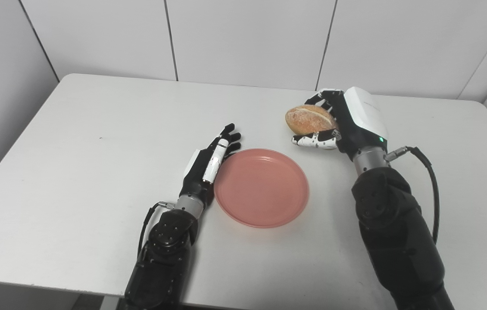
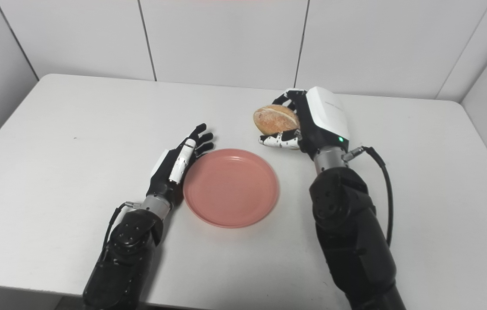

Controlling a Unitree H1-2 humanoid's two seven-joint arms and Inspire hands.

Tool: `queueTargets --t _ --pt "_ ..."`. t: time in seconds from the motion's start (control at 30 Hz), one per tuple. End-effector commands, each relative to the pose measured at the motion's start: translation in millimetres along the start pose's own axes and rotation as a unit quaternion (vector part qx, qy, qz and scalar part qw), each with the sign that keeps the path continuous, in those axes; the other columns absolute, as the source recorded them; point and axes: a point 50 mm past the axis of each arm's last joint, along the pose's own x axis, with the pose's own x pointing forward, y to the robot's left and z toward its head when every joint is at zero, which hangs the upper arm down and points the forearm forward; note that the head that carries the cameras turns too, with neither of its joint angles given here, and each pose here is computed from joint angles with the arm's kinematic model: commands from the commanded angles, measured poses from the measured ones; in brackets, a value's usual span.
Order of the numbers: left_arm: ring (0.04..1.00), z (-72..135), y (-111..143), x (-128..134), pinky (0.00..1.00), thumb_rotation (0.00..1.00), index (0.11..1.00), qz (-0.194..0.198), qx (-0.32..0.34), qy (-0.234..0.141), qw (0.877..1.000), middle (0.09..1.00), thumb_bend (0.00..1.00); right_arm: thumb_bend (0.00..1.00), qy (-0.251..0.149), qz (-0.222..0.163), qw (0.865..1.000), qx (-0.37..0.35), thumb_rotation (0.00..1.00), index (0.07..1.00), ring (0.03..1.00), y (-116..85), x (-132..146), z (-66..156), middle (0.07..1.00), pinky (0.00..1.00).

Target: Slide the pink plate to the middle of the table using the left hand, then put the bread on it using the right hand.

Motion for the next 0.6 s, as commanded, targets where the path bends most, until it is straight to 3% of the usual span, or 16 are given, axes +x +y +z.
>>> queueTargets --t 0.0,0.57 --pt "0.888 2 -14 9 0.88 1.0 0.902 -0.016 -0.001 0.01 1.0 0.903 0.36 0.52 -0.052 -0.018 0.998 0.003 0.0 0.533 0.37 -7 3 22 0.426 0.29" --pt "0.884 7 -15 8 0.86 1.0 0.892 -0.005 -0.007 0.0 1.0 0.899 0.37 0.52 -0.057 0.064 0.996 0.005 0.0 0.535 0.332 45 -5 29 0.414 0.25"
